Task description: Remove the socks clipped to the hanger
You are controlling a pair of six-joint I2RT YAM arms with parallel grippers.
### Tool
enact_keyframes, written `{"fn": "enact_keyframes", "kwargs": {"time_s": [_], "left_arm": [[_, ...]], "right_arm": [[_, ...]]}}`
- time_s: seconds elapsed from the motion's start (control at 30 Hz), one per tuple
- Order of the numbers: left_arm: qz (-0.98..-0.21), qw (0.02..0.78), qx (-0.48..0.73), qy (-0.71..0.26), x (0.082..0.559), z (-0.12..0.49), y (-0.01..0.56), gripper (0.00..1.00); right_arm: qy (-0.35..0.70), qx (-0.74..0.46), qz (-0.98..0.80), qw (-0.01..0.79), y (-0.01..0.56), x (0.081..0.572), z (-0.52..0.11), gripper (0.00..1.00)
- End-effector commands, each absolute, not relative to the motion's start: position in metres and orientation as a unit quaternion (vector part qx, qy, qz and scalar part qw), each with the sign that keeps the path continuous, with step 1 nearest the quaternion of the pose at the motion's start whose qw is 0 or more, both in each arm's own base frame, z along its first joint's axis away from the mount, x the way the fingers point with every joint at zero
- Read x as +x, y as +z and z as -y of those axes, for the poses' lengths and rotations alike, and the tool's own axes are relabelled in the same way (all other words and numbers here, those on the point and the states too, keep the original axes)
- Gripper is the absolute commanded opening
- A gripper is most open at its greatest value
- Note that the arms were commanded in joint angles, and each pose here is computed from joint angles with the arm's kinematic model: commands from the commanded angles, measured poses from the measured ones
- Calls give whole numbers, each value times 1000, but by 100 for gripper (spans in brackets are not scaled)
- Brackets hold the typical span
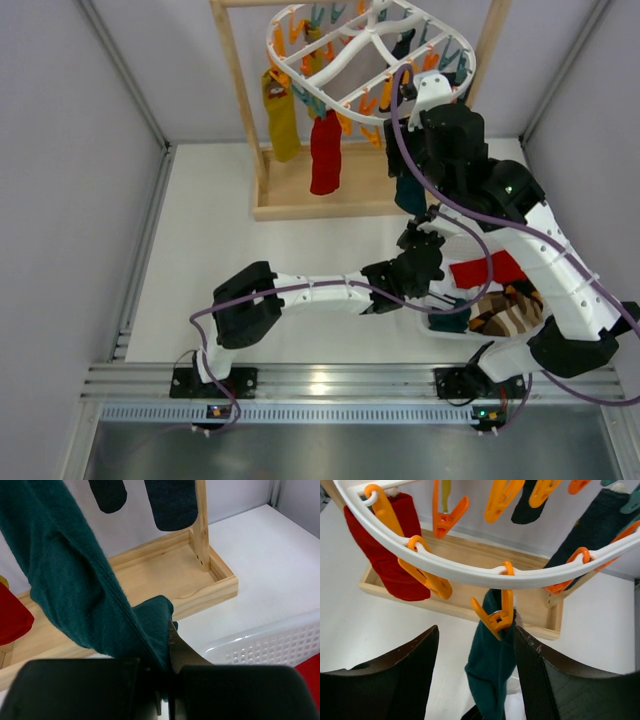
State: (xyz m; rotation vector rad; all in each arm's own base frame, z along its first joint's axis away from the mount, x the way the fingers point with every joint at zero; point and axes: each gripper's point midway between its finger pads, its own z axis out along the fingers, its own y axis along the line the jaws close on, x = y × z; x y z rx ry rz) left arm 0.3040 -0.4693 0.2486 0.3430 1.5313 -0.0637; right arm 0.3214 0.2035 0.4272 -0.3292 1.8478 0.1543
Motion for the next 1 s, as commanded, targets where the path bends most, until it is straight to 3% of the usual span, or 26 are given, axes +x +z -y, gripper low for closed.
{"fn": "enact_keyframes", "kwargs": {"time_s": [0.0, 0.57, 0.97], "left_arm": [[-682, 719, 129, -42, 303, 466, 265, 0], [-682, 717, 127, -75, 297, 463, 270, 0], [-682, 716, 125, -82, 293, 454, 275, 0]], "right_arm": [[26, -118, -773, 623, 459, 316, -178, 59], [25, -157, -758, 632, 449, 351, -199, 60], [39, -149, -747, 647, 447, 368, -216, 52]]}}
